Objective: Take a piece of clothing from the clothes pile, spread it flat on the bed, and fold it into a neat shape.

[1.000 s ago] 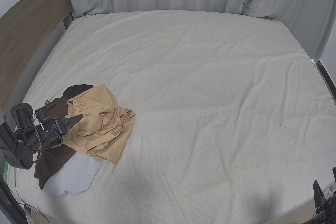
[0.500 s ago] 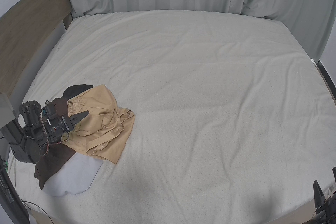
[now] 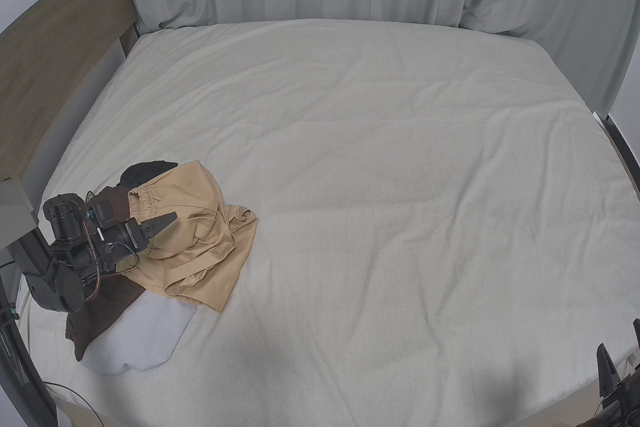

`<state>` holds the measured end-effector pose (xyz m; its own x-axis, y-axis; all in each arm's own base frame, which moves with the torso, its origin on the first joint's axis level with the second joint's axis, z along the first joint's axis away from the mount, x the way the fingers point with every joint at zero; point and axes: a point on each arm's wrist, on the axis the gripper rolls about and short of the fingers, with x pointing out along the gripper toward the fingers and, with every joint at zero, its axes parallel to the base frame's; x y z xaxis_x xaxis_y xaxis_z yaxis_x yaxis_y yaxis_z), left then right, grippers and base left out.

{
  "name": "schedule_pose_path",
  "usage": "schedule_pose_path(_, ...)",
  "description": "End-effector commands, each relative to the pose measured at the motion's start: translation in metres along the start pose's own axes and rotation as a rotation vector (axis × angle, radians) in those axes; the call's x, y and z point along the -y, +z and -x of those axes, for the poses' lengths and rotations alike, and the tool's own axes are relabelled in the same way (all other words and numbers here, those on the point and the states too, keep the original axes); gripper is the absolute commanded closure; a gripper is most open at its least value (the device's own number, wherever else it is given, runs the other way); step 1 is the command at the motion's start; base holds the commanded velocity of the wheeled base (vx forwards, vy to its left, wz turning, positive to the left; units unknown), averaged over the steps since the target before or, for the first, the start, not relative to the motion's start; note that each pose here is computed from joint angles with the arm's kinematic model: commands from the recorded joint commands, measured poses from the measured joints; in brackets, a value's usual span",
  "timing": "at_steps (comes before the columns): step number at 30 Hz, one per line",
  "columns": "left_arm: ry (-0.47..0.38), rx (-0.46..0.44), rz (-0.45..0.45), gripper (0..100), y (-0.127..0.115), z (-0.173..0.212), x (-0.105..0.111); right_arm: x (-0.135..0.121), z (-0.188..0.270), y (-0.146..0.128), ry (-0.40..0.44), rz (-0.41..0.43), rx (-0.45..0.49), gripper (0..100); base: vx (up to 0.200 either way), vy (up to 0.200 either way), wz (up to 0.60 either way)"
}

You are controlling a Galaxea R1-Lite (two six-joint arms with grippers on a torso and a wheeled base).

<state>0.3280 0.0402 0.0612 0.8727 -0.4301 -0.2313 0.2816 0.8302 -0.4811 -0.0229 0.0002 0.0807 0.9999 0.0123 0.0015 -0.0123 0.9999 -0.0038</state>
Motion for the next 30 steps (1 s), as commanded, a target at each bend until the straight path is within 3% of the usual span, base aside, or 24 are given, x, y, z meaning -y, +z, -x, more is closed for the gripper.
schedule_pose_path(1,-0.004,0.002,-0.003,0,0.001,-0.002,0.001,0.000,-0.001,-0.005,0.002,0.001,-0.009,0,0.000,0.000,0.00)
schedule_pose_path(12,-0.014,0.000,0.002,0,0.000,-0.005,0.004,0.000,-0.001,-0.005,0.000,-0.001,-0.009,0,0.000,0.000,0.00)
schedule_pose_path(13,-0.014,0.000,0.002,100,0.000,-0.005,0.004,0.000,-0.001,-0.005,0.000,-0.001,-0.009,0,0.000,0.000,0.00)
schedule_pose_path(22,-0.012,-0.013,0.008,100,-0.004,-0.008,0.001,0.000,-0.001,-0.005,0.000,-0.001,-0.009,0,0.000,0.000,0.00)
schedule_pose_path(30,-0.036,0.003,-0.007,100,0.000,0.003,0.015,0.000,-0.001,-0.005,0.000,-0.001,-0.009,0,0.000,0.000,0.00)
